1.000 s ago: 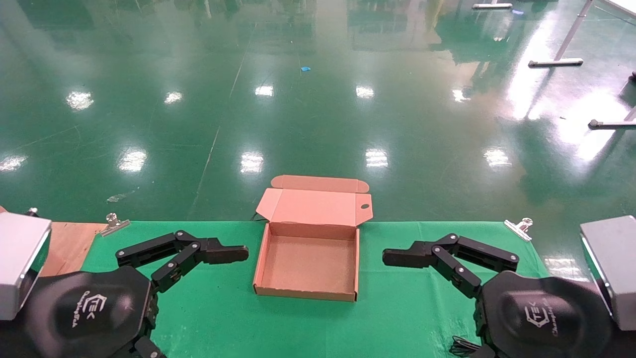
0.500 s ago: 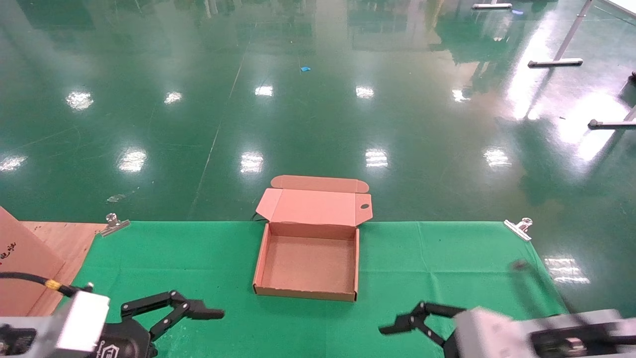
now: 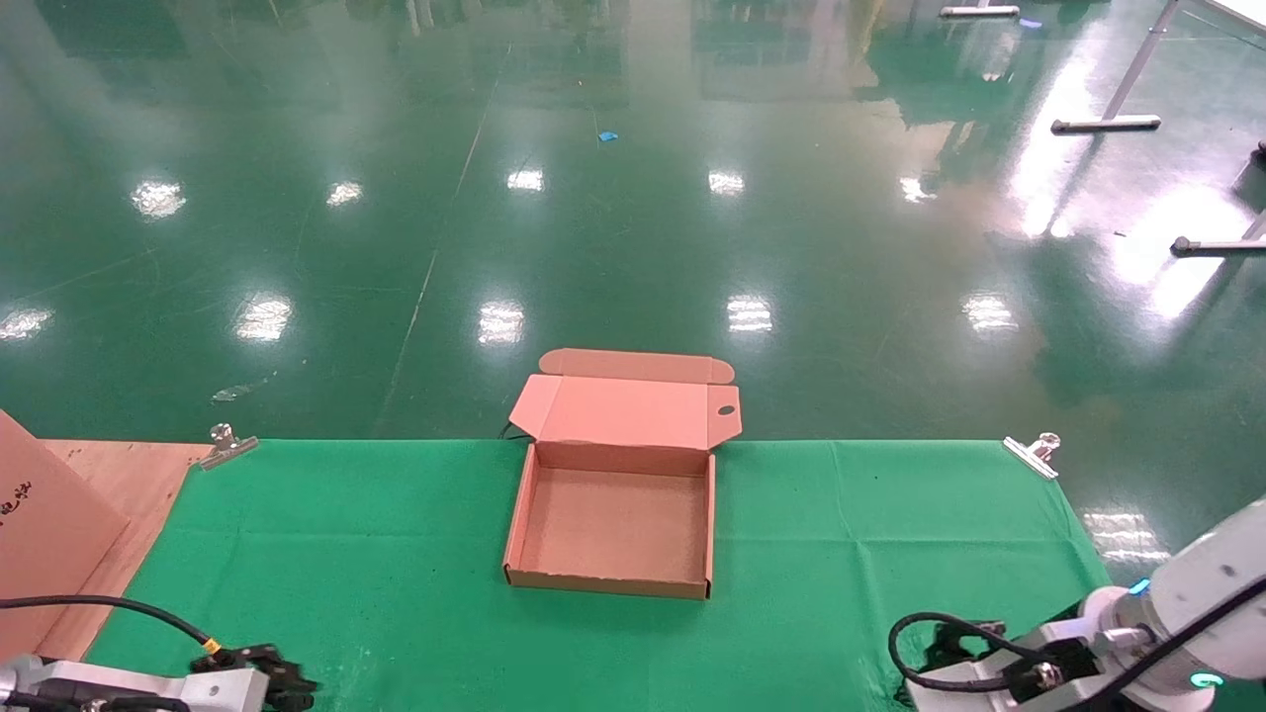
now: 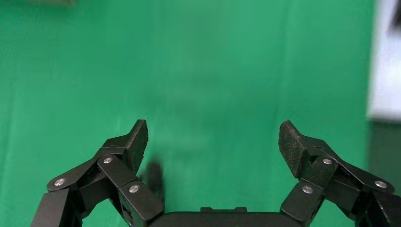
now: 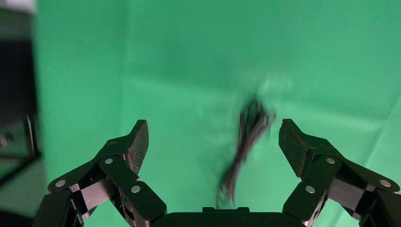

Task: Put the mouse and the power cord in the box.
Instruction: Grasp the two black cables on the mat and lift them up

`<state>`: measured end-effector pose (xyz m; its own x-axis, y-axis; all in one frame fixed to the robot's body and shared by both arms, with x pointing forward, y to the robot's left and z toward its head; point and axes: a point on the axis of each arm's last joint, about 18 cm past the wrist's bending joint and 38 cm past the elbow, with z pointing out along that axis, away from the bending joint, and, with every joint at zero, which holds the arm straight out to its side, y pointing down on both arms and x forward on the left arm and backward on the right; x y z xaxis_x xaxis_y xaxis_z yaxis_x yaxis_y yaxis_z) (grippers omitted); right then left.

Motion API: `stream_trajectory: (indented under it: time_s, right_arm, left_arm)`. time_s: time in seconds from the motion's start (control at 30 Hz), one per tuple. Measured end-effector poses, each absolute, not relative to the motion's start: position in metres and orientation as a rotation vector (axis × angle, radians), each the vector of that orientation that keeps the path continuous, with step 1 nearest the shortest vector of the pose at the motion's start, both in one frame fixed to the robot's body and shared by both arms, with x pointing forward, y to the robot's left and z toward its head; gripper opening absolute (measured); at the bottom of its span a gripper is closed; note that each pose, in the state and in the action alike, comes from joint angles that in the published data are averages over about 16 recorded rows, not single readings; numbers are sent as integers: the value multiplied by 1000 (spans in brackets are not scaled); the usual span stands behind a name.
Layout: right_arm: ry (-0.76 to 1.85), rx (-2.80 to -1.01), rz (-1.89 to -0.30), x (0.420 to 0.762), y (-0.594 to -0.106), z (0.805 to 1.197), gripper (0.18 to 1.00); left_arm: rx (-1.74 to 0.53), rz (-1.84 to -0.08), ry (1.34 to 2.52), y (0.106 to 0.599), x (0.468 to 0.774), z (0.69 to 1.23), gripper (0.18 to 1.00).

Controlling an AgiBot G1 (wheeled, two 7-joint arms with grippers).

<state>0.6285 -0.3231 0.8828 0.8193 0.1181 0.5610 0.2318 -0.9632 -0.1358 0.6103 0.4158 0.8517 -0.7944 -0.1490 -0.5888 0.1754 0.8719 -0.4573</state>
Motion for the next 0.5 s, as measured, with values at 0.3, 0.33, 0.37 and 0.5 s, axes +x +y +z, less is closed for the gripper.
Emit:
stream_trajectory:
  time_s: [0.3,0.33,0.37,0.5]
  right_arm:
    - [-262,-2892,-908,669,-342,863,1001]
    - [-260,-2895,-912,672,-343,861,1001]
    - [-257,-2897,-916,676,-345,859,1001]
    - [-246,-2898,-930,687,-347,855,1001]
  left_arm:
    - [-35,-396,2400,454,641,845,1001]
    - [-38,-380,2399,457,643,845,1001]
    - [-42,-366,2397,459,645,845,1001]
    - [-48,-338,2388,463,652,845,1001]
